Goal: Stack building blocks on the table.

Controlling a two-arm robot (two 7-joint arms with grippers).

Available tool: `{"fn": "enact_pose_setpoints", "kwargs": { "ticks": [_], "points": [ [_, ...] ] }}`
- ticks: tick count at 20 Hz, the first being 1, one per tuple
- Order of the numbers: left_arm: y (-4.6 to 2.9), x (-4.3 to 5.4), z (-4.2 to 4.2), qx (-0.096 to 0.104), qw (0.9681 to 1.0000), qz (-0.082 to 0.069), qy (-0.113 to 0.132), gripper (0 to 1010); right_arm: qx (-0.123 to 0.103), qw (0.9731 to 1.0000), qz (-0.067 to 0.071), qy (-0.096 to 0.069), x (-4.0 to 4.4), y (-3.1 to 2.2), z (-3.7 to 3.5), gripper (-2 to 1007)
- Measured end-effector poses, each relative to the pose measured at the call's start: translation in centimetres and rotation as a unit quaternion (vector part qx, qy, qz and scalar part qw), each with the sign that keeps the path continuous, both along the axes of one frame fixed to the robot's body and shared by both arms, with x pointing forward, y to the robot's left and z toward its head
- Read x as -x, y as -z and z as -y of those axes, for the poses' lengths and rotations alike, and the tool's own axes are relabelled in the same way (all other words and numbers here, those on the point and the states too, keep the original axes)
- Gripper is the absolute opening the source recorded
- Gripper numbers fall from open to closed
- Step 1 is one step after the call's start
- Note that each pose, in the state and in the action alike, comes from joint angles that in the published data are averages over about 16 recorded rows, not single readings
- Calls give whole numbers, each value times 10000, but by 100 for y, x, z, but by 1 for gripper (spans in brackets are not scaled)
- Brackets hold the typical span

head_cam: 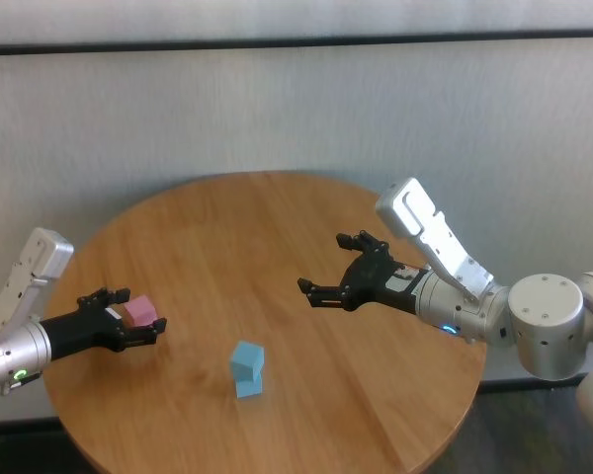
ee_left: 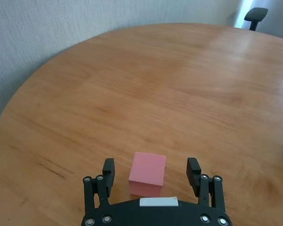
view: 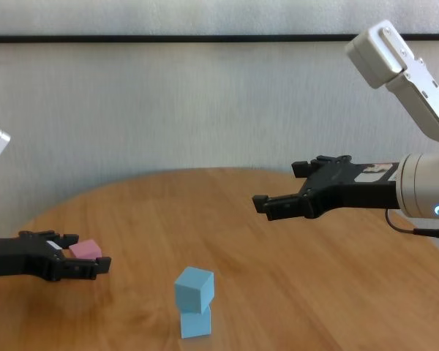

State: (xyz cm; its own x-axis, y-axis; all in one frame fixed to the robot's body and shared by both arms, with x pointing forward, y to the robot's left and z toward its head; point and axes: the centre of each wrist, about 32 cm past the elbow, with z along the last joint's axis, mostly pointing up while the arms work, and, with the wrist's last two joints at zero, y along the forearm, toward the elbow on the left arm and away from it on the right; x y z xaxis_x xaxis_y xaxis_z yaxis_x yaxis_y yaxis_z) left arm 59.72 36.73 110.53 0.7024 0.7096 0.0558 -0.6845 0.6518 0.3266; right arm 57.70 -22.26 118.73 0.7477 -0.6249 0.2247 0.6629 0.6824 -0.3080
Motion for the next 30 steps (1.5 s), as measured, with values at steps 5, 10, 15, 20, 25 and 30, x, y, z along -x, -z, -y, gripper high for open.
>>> {"fn": "enact_pose_setpoints", "kwargs": {
  "ticks": [5, 10, 15, 20, 25, 30],
  "points": [
    [5, -2, 3, 4, 10000, -33, 35, 991, 0, 10000, 0, 0, 0, 0, 0, 1001],
    [3, -1, 4, 2, 10000, -31, 24, 945, 0, 10000, 0, 0, 0, 0, 0, 1001],
    [1, -1, 4, 4, 10000, -24, 7, 849, 0, 10000, 0, 0, 0, 0, 0, 1001],
    [1, 0, 4, 7, 10000, -21, -4, 688, 0, 10000, 0, 0, 0, 0, 0, 1001],
    [0, 2, 4, 9, 10000, -15, -11, 536, 0, 10000, 0, 0, 0, 0, 0, 1001],
    [-21, 7, 13, 43, 10000, 40, -4, 433, 0, 10000, 0, 0, 0, 0, 0, 1001]
  ]
}}
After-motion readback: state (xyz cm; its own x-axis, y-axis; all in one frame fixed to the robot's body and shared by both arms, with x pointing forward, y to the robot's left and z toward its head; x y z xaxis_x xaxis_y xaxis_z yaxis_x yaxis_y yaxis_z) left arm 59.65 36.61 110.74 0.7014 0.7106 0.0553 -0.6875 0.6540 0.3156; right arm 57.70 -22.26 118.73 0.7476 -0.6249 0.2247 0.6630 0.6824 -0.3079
